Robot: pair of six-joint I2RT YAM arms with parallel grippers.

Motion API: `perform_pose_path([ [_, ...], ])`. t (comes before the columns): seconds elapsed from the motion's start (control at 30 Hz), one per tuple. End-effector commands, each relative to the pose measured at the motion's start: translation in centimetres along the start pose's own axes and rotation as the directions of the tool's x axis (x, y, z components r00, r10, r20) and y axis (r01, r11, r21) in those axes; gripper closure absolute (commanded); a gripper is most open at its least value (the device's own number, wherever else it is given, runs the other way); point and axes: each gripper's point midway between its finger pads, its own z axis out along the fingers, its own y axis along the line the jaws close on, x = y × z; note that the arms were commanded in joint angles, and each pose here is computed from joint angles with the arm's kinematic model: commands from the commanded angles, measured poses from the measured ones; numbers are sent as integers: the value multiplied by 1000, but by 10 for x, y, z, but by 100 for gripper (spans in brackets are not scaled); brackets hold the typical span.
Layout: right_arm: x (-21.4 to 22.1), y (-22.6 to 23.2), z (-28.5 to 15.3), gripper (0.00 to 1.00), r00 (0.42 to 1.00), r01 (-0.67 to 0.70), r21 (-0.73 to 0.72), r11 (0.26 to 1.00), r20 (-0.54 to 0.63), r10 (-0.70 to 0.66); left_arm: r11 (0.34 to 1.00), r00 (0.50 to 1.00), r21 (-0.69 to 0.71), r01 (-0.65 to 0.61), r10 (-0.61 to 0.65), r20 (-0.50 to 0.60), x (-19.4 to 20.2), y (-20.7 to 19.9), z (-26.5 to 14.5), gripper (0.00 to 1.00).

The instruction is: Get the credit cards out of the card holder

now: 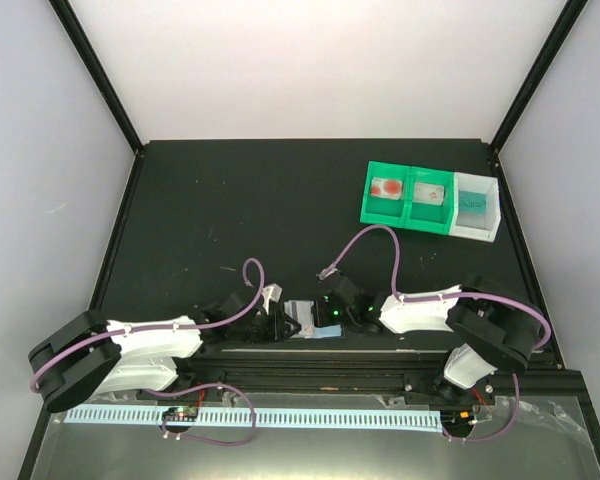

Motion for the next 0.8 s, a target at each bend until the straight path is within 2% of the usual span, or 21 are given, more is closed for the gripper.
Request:
perform_pose_path([
  [0.0, 26, -28, 7, 99, 998, -1, 91, 996, -70, 8, 1000, 1000, 22, -11, 11, 17, -6, -10, -1, 69],
  [0.1, 25, -27, 6, 99, 998, -2, 87, 996, -66, 7, 1000, 1000, 27, -12, 11, 12, -5, -11, 0, 74],
  [0.33, 24, -25, 6, 99, 998, -2, 78, 997, -65, 7, 1000, 999, 7, -23, 23, 23, -8, -11, -1, 72],
  [0.43, 22, -21, 4, 96, 998, -4, 64, 998, -62, 8, 999, 999, -20, -31, 31, 20, -8, -6, -1, 90],
  [0.5, 20, -18, 0, 92, 998, -3, 51, 999, -56, 5, 998, 999, -49, -35, 37, 24, -9, -2, -2, 97],
  [0.77, 12, -15, -22, 79, 1000, 12, 50, 999, -28, -10, 987, 994, -142, -75, 85, 68, -18, 6, -16, 99],
])
